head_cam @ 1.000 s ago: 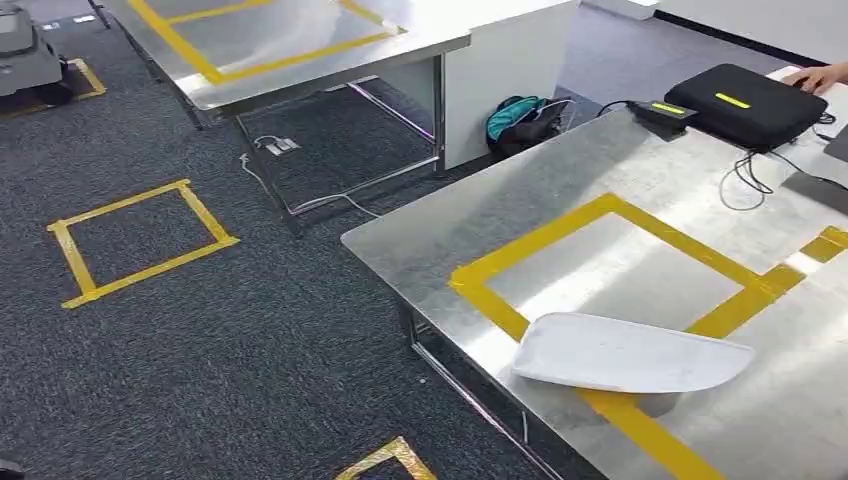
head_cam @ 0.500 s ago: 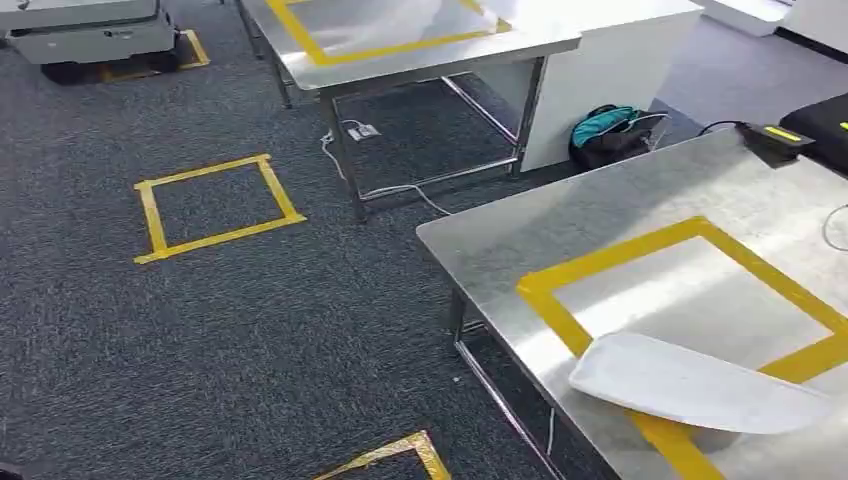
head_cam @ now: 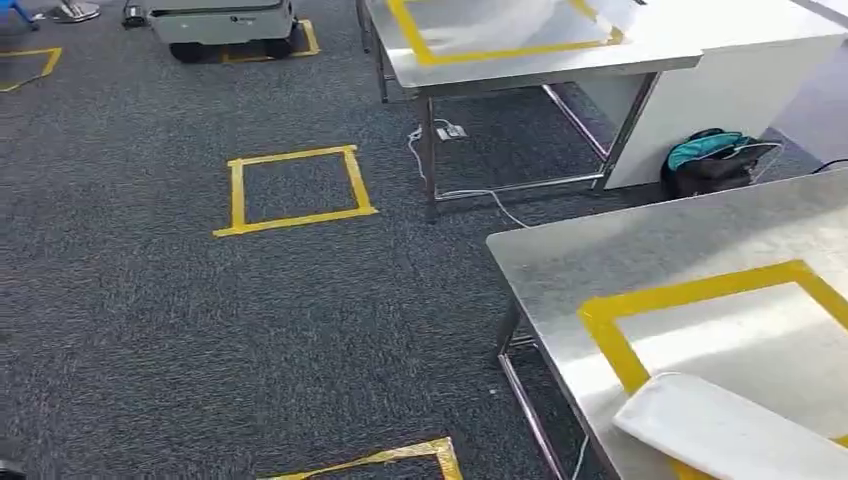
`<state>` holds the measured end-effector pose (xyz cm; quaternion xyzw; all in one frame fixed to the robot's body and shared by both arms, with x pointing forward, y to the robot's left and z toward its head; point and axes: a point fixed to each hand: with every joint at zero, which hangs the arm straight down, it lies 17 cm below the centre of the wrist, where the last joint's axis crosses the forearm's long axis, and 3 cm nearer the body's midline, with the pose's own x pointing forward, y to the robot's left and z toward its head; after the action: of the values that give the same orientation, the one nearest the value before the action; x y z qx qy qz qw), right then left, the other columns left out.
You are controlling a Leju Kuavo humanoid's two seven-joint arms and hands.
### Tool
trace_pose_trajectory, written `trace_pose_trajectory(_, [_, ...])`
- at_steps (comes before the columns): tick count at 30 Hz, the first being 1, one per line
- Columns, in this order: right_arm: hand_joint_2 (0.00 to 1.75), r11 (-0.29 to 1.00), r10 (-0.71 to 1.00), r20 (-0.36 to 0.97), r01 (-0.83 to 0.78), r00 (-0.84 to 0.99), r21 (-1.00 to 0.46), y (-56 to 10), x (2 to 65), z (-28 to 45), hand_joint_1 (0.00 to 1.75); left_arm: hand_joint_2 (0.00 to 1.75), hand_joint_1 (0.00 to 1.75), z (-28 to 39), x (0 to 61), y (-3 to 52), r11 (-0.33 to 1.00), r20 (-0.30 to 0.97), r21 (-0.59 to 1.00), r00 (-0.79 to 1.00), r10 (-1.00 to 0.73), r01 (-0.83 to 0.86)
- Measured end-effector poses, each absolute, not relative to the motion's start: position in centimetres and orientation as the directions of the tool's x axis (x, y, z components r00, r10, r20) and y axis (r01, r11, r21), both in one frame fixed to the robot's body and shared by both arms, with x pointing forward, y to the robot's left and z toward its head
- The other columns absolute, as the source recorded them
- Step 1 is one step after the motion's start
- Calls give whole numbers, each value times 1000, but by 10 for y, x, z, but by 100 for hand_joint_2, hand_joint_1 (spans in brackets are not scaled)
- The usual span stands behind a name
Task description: Take the parts from the cabinet and place them on the table.
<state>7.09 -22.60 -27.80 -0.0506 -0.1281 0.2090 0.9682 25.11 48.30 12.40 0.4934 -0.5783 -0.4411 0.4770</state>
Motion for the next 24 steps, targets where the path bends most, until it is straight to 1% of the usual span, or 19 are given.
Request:
trace_pose_trajectory(7, [0,907,419,220,-396,881,-142,-223,64,-279,0,0,0,124,251,484,124,116,981,-57,-992,-148])
trace_pose_trajectory(17, [0,906,421,231,-394,877,-155,-228,74,-278,0,0,0,124,248,489,119,114,982,-44,-993,-148])
trace_pose_trajectory(24, [0,905,422,224,-397,878,-152,-228,69,-278,0,0,0,125,249,487,124,119,981,-45,-992,-151])
